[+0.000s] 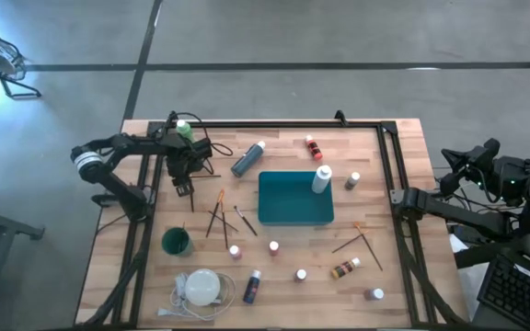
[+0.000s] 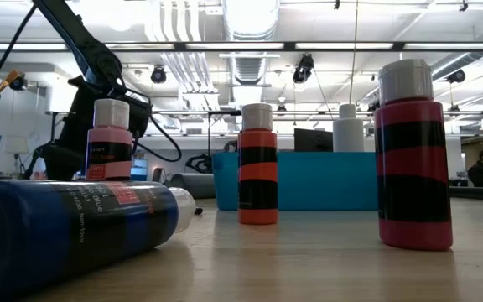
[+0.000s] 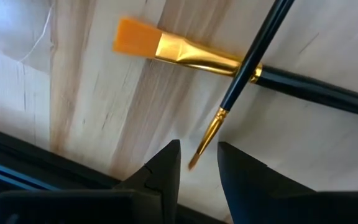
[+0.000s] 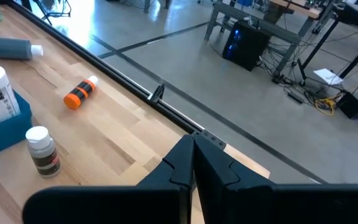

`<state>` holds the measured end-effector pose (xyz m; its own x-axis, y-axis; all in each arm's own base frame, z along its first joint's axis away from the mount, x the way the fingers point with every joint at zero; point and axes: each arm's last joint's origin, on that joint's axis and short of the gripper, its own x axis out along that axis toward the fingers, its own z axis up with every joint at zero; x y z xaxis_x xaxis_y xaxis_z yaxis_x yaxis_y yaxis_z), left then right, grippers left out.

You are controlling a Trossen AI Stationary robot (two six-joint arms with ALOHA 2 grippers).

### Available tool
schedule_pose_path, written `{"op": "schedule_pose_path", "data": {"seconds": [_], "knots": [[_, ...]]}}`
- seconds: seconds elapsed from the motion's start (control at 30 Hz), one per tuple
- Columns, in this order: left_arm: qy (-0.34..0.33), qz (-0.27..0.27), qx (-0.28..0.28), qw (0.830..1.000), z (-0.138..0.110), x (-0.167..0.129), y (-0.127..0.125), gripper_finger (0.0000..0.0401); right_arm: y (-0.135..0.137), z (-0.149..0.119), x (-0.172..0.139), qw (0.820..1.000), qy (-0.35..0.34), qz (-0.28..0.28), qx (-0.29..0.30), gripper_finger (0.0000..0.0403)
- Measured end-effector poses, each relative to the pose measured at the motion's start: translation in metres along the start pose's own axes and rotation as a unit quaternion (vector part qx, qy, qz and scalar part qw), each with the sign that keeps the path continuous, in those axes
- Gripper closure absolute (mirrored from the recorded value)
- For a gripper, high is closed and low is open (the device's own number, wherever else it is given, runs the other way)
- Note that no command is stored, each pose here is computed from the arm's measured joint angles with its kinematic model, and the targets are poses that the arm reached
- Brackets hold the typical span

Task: Pick & Place Paint Supplies
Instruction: Put the gold paintbrush into the green cup

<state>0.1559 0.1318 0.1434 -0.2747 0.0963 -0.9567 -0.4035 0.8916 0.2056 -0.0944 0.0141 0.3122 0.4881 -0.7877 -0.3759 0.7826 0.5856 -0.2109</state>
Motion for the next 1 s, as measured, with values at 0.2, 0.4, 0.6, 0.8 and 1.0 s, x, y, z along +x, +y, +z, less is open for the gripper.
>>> {"op": "schedule_pose_path", "data": {"seconds": [0.2, 0.4, 0.6, 0.8, 1.0], "knots": [[-0.002, 0.001, 0.000, 1.000, 0.000, 0.000, 0.000, 0.0289, 0.000, 0.000, 0.000, 1.000, 0.000, 0.000, 0.000, 0.0394], [-0.001, 0.005, 0.000, 1.000, 0.000, 0.000, 0.001, 0.0307, 0.000, 0.000, 0.000, 1.000, 0.000, 0.000, -0.001, 0.0394], [-0.001, 0.008, 0.000, 1.000, 0.000, 0.000, 0.001, 0.0375, 0.000, 0.000, 0.000, 1.000, 0.000, 0.000, -0.001, 0.0394], [-0.002, 0.008, -0.001, 1.000, 0.000, 0.000, 0.001, 0.0395, 0.000, 0.000, 0.000, 1.000, 0.000, 0.000, 0.000, 0.0394], [-0.005, 0.012, 0.002, 1.000, -0.004, -0.012, 0.003, 0.0398, 0.000, 0.000, 0.000, 1.000, 0.000, 0.000, -0.001, 0.0394]]}}
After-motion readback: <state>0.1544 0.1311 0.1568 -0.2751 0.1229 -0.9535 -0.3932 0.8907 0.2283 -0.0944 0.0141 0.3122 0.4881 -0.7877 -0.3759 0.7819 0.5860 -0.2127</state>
